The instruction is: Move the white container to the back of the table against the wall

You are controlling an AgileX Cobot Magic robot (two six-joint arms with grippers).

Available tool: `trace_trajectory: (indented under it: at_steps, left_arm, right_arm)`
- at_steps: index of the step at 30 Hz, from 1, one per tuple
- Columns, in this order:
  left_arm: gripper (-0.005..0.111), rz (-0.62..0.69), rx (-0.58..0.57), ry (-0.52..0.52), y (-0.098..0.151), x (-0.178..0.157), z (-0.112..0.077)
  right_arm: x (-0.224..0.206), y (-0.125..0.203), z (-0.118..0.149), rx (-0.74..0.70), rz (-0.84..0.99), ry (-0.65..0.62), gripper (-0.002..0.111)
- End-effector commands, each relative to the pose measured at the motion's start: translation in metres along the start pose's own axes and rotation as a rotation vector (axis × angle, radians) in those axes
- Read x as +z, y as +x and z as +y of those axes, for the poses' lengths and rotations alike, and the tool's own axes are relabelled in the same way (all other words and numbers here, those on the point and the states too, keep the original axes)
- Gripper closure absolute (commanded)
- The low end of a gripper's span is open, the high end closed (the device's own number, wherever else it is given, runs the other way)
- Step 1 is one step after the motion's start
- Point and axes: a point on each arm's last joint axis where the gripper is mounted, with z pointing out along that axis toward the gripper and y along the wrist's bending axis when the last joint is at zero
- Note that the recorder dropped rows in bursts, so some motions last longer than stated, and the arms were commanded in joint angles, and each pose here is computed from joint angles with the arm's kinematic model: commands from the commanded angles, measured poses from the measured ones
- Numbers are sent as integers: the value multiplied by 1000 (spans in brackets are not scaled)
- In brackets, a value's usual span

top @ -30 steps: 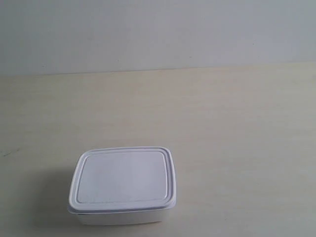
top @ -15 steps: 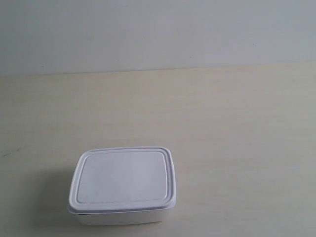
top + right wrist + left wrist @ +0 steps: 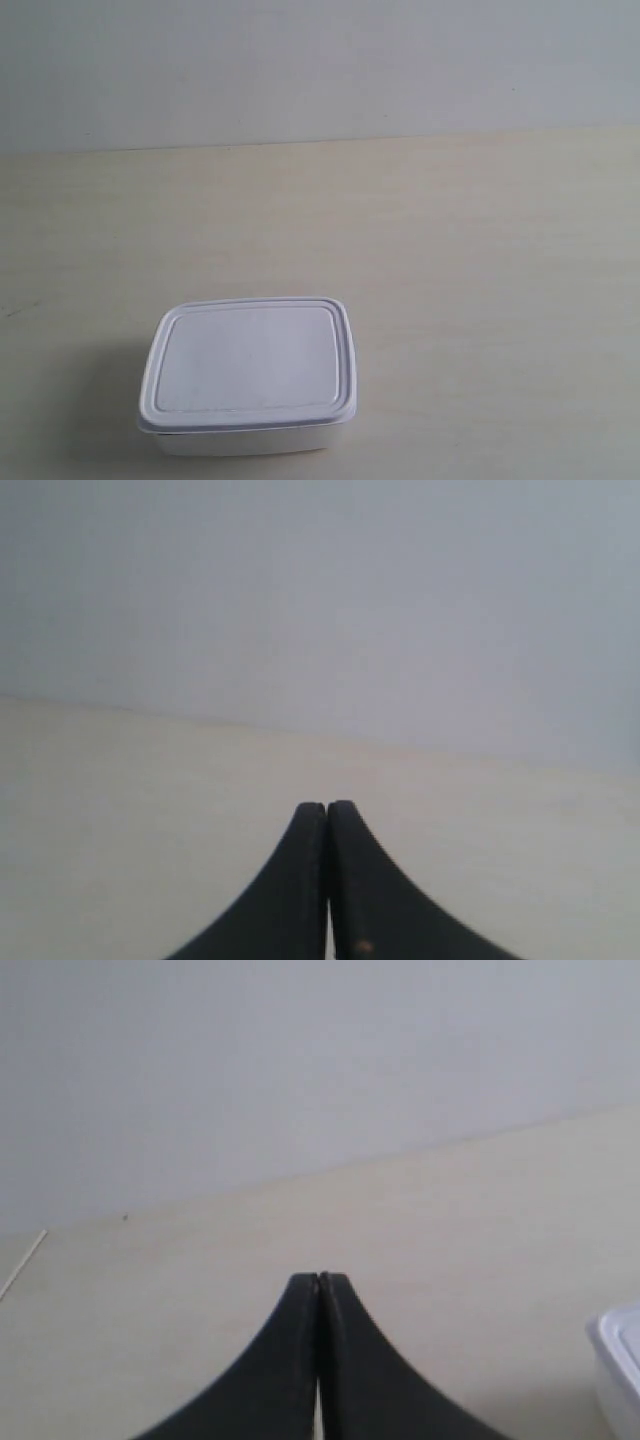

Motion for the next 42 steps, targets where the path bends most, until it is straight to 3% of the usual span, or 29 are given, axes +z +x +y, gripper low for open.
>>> trace_trajectory:
  at_steps: [1,3,9,16,20,26,34,42]
  left_arm:
    - [107,-88,-20,-16,-29,-8,5]
    - [107,-90,-22,-16,-41,-7,7]
    - [107,-81,-144,32,-68,1,10]
    - [107,-1,-204,59,-86,24,14]
    - [107,50,-221,67,-90,38,16]
    - [107,119,-250,80,-97,60,18]
    - [107,208,-248,90,-90,77,18]
    - [107,210,-248,92,-90,77,18]
  right_arm:
    - [-3,-21,1,207,-244,-37,108]
    - [-6,-29,0,331,-343,-62,108]
    - [-14,-46,0,508,-544,-140,108]
    - [-12,-49,-6,759,-33,-12,108]
    - [-18,-75,-9,709,-21,-16,108]
    - [-20,-114,-7,466,116,-122,108]
    - [-7,-141,2,511,367,-227,108]
    - [5,-140,19,530,506,-365,108]
